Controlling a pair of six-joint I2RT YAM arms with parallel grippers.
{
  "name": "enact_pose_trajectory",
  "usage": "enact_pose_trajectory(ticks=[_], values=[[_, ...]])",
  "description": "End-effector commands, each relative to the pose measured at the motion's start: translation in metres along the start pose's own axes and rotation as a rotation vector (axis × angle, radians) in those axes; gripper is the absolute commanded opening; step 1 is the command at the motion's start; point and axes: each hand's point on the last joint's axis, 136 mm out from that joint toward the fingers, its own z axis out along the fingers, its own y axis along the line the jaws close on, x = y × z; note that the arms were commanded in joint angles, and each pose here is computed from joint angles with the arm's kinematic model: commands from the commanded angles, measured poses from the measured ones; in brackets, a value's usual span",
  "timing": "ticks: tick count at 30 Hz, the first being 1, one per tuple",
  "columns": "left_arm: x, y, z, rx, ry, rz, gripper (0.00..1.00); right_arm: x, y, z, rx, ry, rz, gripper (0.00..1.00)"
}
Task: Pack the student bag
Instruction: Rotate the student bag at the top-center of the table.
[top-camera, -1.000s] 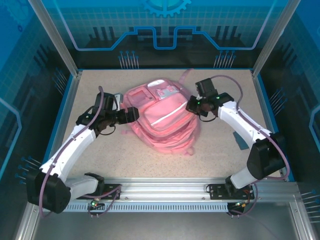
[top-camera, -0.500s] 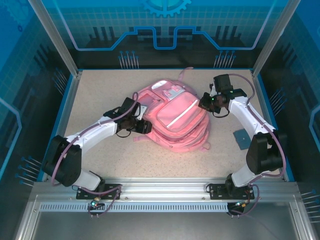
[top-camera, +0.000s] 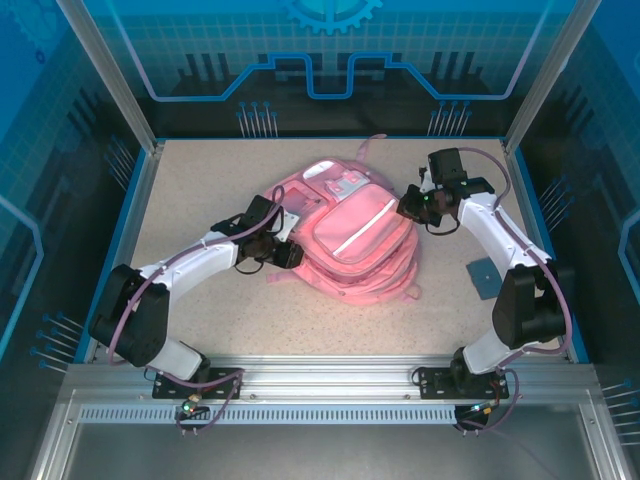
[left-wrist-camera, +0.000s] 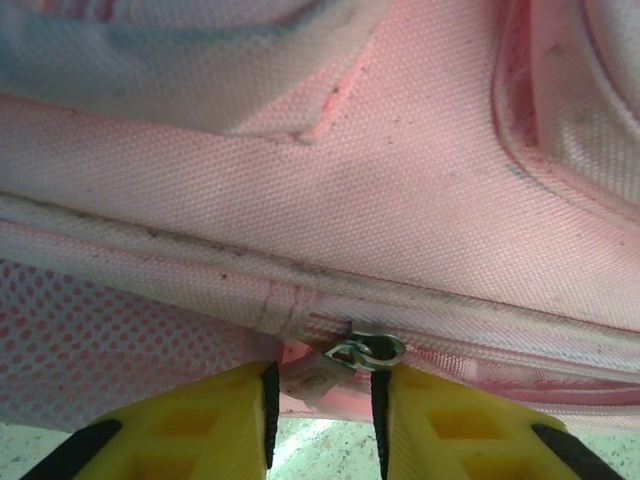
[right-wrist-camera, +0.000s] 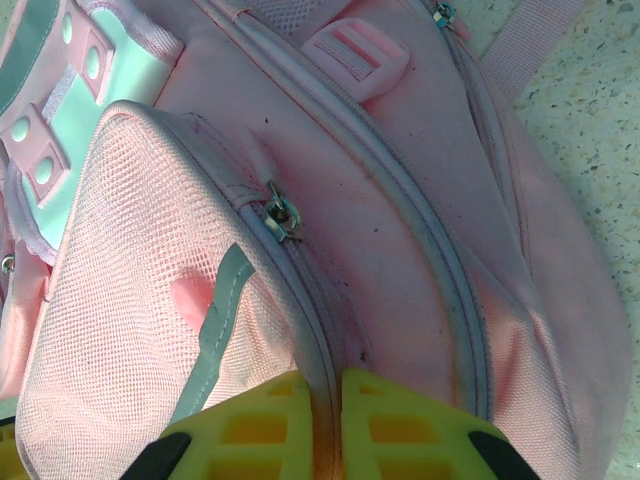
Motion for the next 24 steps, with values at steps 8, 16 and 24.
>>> enact_pose_trajectory(ticks=[8, 16, 24], values=[[-0.004, -0.022, 0.002, 0.124, -0.021, 0.105, 0.39, -0.006, -0.003, -0.014, -0.001, -0.028, 0.02, 0.13], [-0.007, 0.0, 0.002, -0.003, -0.037, 0.098, 0.14, -0.004, -0.006, -0.015, 0.005, -0.026, 0.025, 0.13], [0.0, -0.018, -0.014, 0.06, -0.069, 0.078, 0.01, -0.001, -0.008, -0.014, -0.003, -0.04, 0.055, 0.12]])
